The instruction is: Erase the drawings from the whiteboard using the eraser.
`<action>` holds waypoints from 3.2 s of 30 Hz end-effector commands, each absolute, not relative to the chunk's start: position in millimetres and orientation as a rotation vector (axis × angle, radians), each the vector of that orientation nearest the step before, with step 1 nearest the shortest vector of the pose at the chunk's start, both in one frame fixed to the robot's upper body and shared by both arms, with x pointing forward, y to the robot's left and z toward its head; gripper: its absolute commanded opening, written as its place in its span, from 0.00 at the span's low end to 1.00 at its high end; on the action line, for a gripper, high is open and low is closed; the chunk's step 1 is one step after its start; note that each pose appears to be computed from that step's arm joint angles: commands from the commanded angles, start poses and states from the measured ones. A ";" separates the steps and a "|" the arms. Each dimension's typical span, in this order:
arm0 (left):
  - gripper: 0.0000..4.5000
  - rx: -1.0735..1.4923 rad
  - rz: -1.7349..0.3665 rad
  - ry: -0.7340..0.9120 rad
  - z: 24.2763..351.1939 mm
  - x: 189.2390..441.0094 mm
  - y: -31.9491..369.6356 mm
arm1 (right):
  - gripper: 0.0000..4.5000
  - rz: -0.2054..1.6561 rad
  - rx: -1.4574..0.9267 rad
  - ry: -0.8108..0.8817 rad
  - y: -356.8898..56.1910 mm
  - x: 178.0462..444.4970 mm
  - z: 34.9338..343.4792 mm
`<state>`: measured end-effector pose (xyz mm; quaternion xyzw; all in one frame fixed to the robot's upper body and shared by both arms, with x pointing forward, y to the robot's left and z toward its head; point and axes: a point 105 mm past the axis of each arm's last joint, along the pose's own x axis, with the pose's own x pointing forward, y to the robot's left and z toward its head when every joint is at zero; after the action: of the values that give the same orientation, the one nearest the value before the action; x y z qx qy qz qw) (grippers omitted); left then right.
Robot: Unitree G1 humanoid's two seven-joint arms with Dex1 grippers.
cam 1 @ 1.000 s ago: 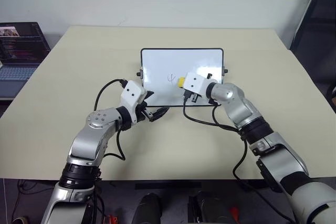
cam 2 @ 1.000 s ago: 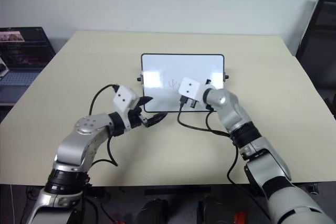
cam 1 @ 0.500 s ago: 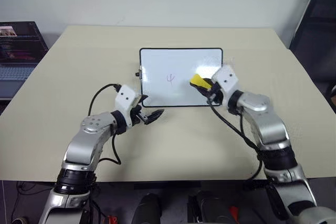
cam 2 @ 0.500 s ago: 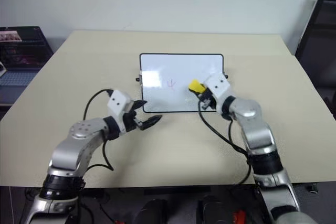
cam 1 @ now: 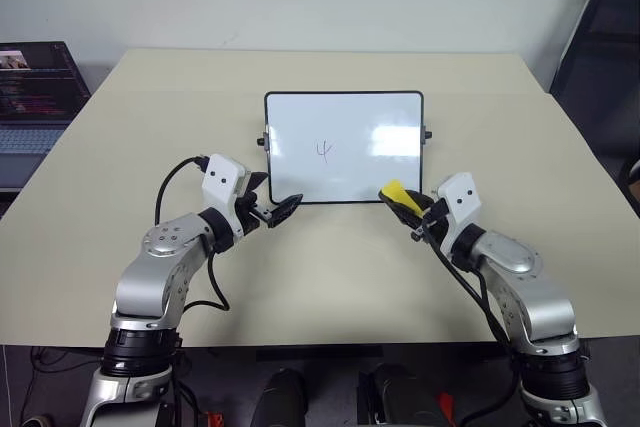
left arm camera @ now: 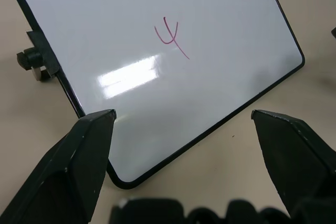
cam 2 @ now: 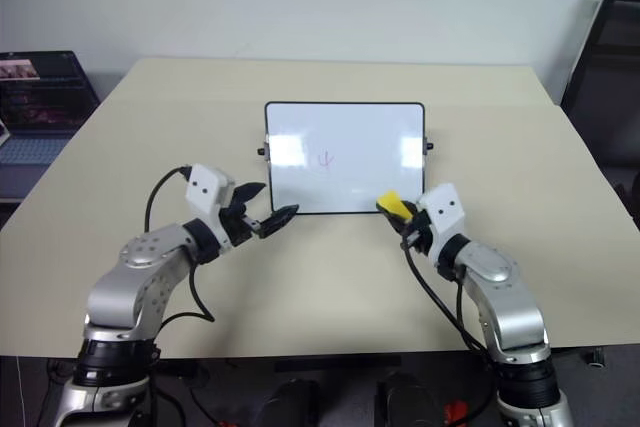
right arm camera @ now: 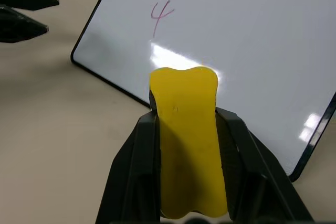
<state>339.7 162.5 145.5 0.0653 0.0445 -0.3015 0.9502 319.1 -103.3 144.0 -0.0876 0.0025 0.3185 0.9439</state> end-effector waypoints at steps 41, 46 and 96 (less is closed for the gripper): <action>1.00 0.219 -0.532 0.052 162.2 353.7 168.7 | 0.24 0.802 -0.676 -0.145 4.0 422.5 197.9; 1.00 0.238 -0.537 0.068 158.6 353.5 172.4 | 0.24 0.741 -0.709 -0.104 -0.3 438.1 193.9; 1.00 0.298 -0.694 0.066 175.7 350.8 155.2 | 0.24 0.833 -0.880 0.031 -12.2 434.2 150.7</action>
<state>353.3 160.0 159.9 0.1319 0.0578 -0.3304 0.9328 428.1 -0.9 154.7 -0.4115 -0.0005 0.4169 0.8105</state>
